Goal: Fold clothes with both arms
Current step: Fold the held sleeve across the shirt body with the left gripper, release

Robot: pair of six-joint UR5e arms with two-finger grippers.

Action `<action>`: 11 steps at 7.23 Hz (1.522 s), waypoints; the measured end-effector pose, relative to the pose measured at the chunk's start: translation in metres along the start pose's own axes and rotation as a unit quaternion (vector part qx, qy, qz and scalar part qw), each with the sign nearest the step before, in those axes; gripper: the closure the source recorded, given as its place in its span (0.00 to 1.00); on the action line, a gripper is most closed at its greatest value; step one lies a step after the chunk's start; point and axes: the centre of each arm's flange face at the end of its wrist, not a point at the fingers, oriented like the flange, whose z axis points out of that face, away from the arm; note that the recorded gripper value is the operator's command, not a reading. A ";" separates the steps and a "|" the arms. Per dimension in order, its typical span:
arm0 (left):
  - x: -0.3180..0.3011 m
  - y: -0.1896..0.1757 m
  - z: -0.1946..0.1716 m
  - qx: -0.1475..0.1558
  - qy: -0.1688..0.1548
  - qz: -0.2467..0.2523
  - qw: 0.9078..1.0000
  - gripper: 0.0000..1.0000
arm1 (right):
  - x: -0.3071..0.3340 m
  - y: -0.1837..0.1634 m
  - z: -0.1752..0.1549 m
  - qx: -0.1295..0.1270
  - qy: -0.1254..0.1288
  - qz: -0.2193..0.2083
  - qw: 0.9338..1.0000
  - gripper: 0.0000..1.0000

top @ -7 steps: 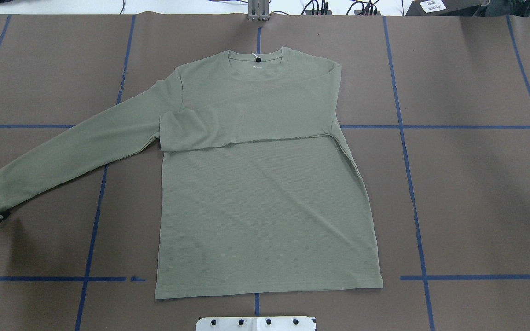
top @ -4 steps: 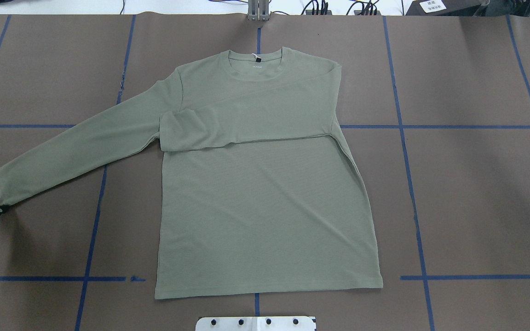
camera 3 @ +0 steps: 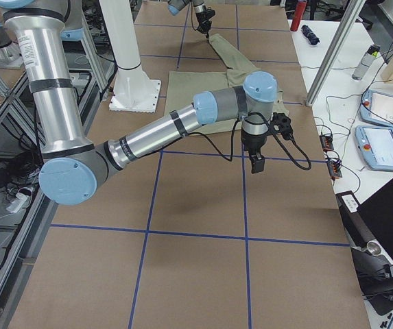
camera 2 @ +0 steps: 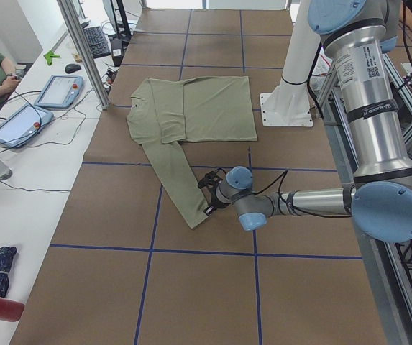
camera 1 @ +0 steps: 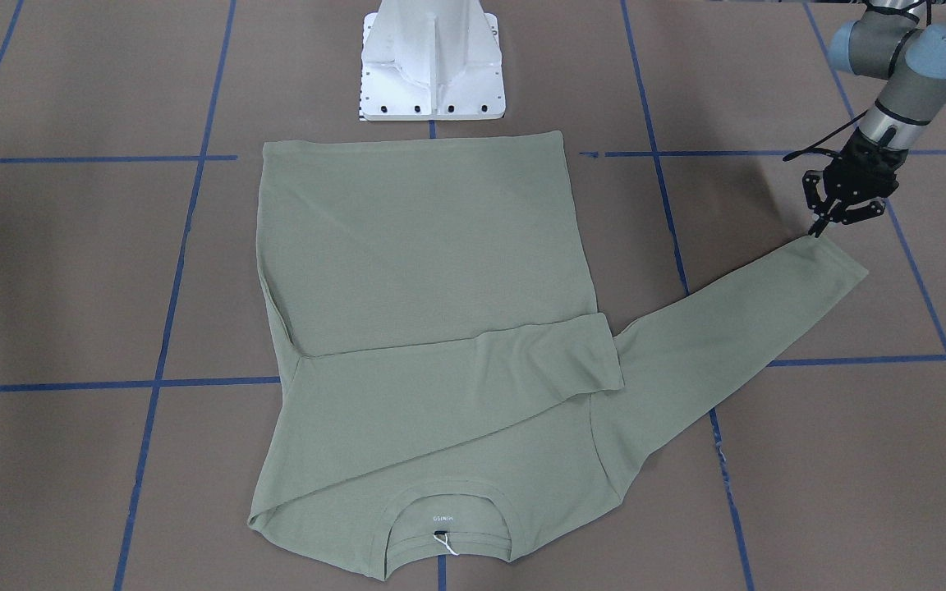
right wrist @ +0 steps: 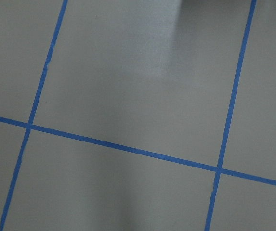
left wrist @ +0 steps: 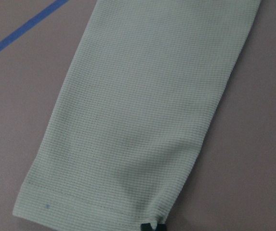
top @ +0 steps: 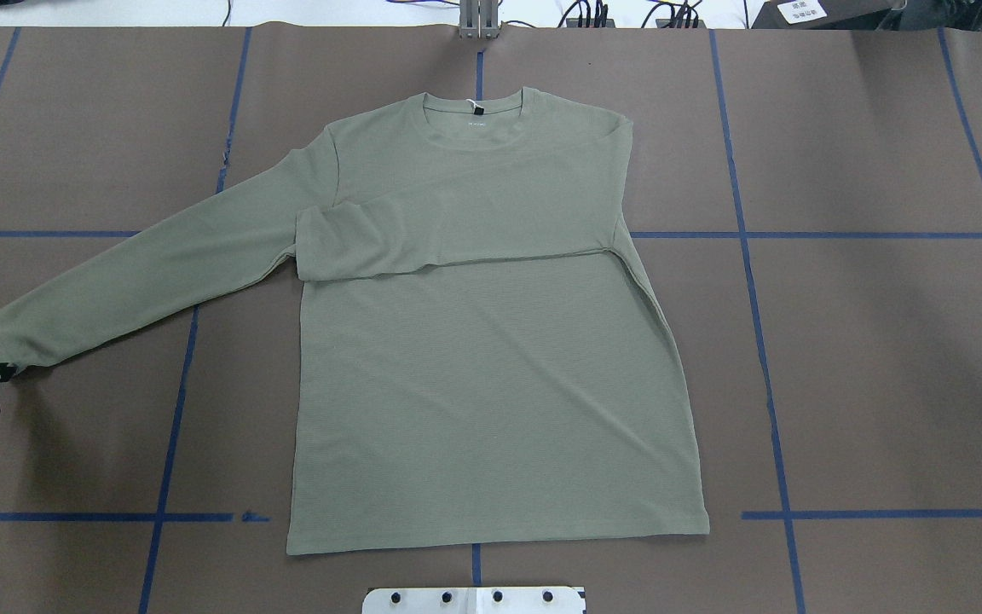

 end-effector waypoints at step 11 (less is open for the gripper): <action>0.161 -0.530 0.003 0.106 0.014 -0.274 0.956 1.00 | 0.004 0.006 -0.004 0.005 -0.002 0.005 1.000 0.00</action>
